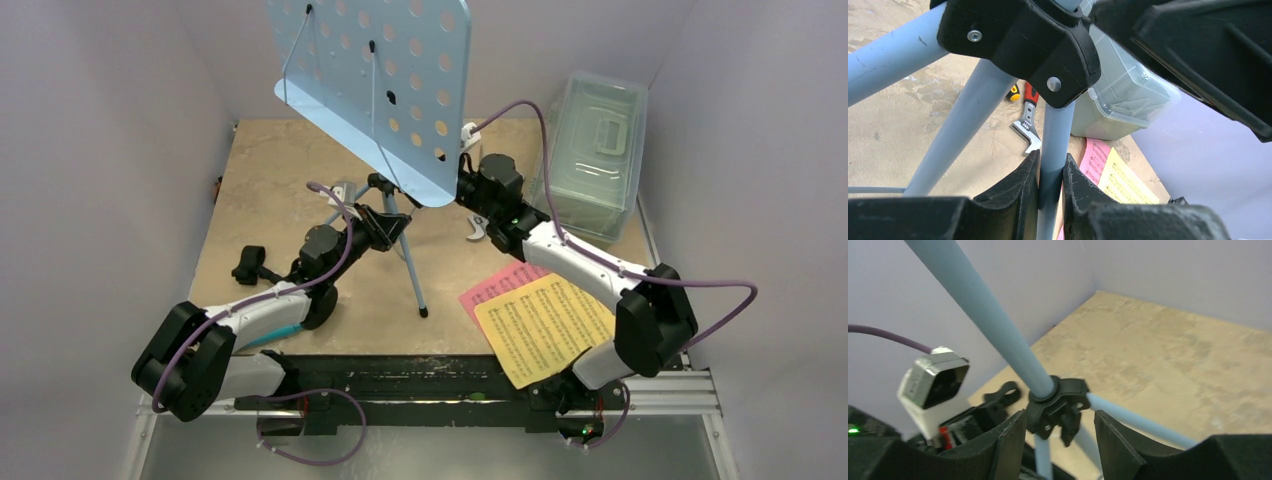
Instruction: Set up the instrument practice props
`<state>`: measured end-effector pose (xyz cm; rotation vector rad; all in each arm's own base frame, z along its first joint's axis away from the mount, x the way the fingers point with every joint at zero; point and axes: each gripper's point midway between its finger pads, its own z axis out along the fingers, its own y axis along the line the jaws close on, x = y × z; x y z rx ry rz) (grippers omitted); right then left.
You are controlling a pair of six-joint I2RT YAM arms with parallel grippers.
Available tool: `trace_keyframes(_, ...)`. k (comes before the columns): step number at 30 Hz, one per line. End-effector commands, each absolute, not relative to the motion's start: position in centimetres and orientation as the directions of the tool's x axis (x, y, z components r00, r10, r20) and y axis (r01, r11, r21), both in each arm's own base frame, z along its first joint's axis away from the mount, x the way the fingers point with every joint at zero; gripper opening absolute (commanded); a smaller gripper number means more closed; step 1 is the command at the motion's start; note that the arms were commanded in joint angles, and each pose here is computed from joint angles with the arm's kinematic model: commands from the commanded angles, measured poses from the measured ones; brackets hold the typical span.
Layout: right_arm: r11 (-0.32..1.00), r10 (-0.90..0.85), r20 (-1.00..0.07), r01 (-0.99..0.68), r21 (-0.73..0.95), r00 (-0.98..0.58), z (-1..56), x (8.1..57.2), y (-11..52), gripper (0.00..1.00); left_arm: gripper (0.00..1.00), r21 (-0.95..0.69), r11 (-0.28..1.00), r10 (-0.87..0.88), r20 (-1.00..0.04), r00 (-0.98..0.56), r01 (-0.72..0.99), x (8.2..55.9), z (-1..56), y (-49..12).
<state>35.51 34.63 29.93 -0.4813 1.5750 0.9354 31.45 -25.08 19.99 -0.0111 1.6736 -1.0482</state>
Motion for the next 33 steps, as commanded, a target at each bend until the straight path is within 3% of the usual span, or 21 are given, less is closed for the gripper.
trace_keyframes(1, 0.414, 0.319, -0.772, -0.652, 0.635, -0.550, 31.4, 32.0, 36.2, 0.56, 0.00, -0.660, 0.695, -0.398, -0.684, -0.611, 0.286, 29.2, 11.0, -24.0)
trace_keyframes(6, 0.285, 0.335, -0.623, -0.554, 0.782, -0.707, 31.6, 30.9, 37.6, 0.51, 0.00, -0.661, 0.693, -0.398, -0.683, -0.613, 0.286, 29.0, 11.1, -23.9)
trace_keyframes(11, 0.289, 0.374, -0.549, -0.468, 0.835, -0.748, 30.3, 32.5, 37.2, 0.47, 0.00, -0.671, 0.683, -0.403, -0.676, -0.616, 0.290, 28.9, 11.4, -24.1)
trace_keyframes(27, 0.428, 0.417, -0.606, -0.442, 0.788, -0.677, 29.5, 35.8, 34.3, 0.58, 0.00, -0.671, 0.681, -0.407, -0.681, -0.609, 0.295, 28.9, 11.7, -24.0)
trace_keyframes(33, 0.459, 0.415, -0.604, -0.416, 0.785, -0.680, 28.4, 36.5, 33.6, 0.55, 0.00, -0.669, 0.681, -0.407, -0.683, -0.607, 0.296, 28.9, 11.9, -24.0)
